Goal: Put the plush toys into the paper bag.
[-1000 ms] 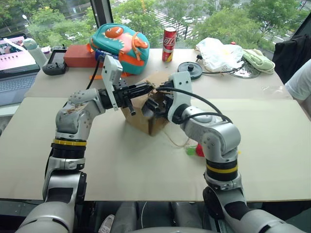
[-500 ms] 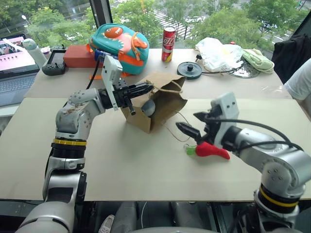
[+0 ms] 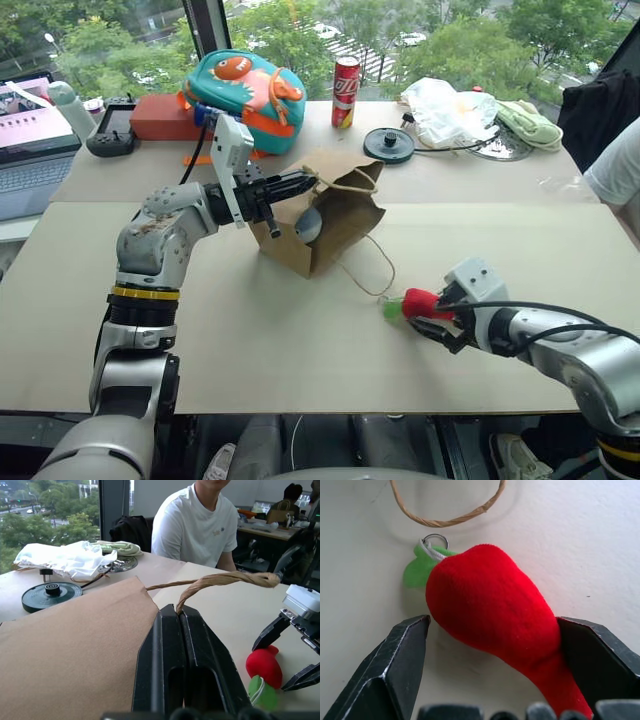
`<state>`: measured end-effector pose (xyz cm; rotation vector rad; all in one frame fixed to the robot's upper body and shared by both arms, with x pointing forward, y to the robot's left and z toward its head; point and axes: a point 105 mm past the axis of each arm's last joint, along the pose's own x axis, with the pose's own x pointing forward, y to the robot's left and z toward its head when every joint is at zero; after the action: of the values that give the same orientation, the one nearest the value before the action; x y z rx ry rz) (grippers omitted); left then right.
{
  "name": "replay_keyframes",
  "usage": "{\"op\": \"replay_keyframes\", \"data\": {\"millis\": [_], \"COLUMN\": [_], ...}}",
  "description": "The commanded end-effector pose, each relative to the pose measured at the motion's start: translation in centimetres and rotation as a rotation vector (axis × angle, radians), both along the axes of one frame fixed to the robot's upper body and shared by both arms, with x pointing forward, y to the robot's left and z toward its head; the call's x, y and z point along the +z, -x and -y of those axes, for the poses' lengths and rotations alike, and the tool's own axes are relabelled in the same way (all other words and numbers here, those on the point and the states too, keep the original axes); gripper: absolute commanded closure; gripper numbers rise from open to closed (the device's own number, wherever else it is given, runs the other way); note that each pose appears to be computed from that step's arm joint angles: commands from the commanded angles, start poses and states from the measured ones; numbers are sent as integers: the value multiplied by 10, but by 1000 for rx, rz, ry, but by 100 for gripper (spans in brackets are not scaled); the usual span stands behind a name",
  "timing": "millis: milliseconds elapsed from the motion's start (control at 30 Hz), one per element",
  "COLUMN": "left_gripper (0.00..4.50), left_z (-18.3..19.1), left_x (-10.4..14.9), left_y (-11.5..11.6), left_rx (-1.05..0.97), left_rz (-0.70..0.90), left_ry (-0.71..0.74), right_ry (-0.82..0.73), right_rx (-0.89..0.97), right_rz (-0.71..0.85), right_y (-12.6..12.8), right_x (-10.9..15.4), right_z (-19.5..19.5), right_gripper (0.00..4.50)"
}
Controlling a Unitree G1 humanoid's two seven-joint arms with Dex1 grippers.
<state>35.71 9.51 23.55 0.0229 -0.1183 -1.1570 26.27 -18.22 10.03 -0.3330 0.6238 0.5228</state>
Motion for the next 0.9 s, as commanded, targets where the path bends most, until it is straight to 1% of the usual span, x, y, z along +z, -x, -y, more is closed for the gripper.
{"op": "replay_keyframes", "data": {"millis": [33, 67, 100, 133, 167, 200, 233, 300, 367, 433, 600, 700, 800, 900], "left_gripper": [450, 450, 450, 450, 450, 450, 450, 450, 450, 450, 450, 450, 450, 450], "left_z": [-1, -1, -1, -1, -1, -1, -1, -1, -1, -1, -1, -1, -1, 0], "left_x": [14, 14, 14, 14, 14, 14, 15, 15, 15, 15, 15, 15, 16, 16], "left_y": [4, 4, 4, 3, 3, 3, 3, 3, 3, 3, 2, 1, 1, 1], "left_rx": [-5, -4, -4, -4, -4, -4, -3, -3, -4, -4, -4, -4, -5, -8], "left_rz": [61, 61, 62, 61, 62, 62, 62, 63, 63, 61, 60, 61, 62, 64], "left_ry": [11, 10, 10, 11, 10, 10, 10, 10, 10, 11, 10, 10, 9, 8], "right_ry": [-5, -7, -6, -7, -6, -5, -8, -10, -12, -62, -271, -337, -378, -423], "right_rx": [-16, -18, -16, -15, -17, -18, -13, -4, -4, -9, 11, 31, 34, 9], "right_rz": [45, 46, 46, 46, 45, 45, 42, 39, 44, 84, 223, 262, 280, 273], "right_y": [-5, -5, -4, -4, -4, -4, -4, -2, -3, -5, -9, -13, -24, -40], "right_x": [5, 5, 4, 4, 3, 3, 2, 1, 2, 11, 59, 76, 85, 84], "right_z": [0, 0, 0, 0, -1, -1, -2, -5, -5, -7, -19, -30, -51, -78], "right_gripper": [77, 107, 149, 168, 198, 238, 261, 332, 332, 332, 332, 332, 332, 332]}}
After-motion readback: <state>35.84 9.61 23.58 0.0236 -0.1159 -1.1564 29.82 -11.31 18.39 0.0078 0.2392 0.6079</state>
